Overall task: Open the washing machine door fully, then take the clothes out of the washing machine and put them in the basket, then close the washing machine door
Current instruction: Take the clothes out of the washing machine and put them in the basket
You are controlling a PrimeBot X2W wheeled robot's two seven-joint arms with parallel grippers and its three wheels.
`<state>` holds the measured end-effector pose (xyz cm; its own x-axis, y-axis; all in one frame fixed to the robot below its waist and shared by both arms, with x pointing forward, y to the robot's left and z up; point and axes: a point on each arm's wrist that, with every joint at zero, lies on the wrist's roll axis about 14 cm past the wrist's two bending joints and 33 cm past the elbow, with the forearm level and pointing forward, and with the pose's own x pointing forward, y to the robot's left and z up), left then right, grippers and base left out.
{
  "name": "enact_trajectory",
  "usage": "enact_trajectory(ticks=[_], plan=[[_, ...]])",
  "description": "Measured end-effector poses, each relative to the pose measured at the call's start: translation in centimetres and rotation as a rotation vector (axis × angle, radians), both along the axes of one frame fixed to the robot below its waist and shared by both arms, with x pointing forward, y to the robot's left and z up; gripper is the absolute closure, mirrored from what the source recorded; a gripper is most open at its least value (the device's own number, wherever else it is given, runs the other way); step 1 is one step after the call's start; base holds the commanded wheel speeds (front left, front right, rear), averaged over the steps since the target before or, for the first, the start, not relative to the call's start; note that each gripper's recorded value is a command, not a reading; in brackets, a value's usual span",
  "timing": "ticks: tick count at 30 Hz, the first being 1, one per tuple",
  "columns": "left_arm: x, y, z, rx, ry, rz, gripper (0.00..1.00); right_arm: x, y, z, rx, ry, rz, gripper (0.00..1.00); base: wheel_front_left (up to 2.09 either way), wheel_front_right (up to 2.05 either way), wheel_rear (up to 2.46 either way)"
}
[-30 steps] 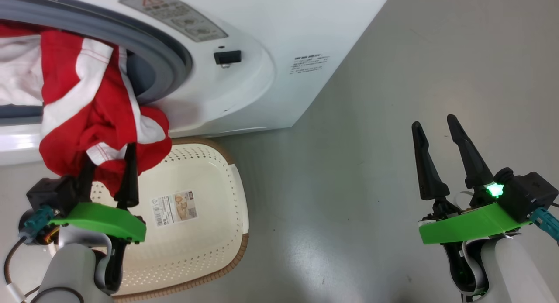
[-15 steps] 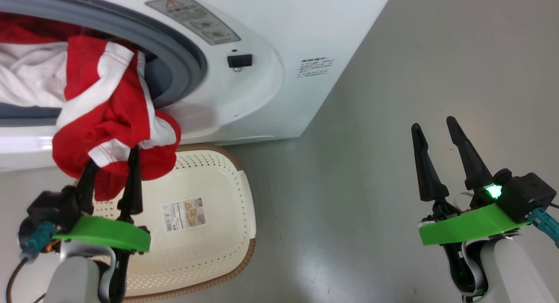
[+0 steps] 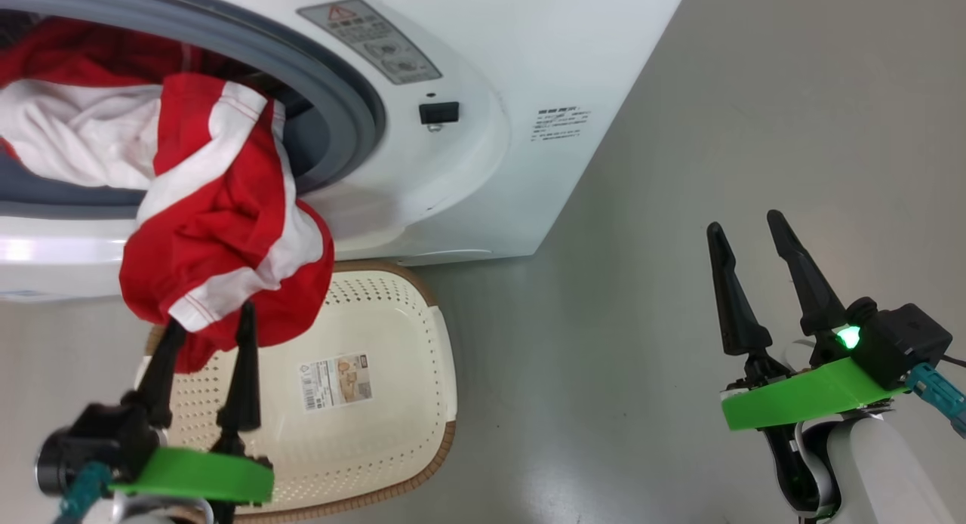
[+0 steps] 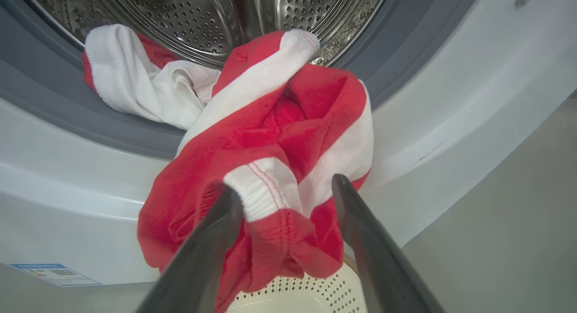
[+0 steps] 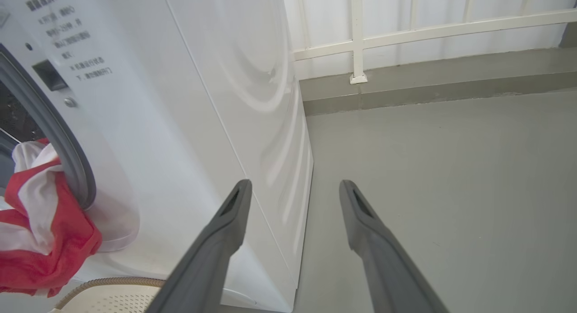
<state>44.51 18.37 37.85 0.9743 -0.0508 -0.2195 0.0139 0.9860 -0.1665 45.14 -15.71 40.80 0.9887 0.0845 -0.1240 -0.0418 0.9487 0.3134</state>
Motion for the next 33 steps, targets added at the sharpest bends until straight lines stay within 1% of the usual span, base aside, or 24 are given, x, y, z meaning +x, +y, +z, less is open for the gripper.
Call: enact_trajectory(ticks=[5,10,33], plan=[[-1.6,-0.4,1.5,0.006,-0.032,-0.009,0.0,-0.6,0.4,-0.2,-0.012,0.011,0.015,0.0,0.0,0.0,0.0],[-2.5,-0.3,2.0,0.007,-0.037,0.0,0.0,-0.5,0.6,-0.2,-0.011,0.009,0.021,0.0,0.0,0.0,0.0],[-2.2,-0.3,2.3,0.004,-0.051,0.006,0.0,-0.6,0.2,-0.2,-0.022,0.01,0.013,0.0,0.0,0.0,0.0]])
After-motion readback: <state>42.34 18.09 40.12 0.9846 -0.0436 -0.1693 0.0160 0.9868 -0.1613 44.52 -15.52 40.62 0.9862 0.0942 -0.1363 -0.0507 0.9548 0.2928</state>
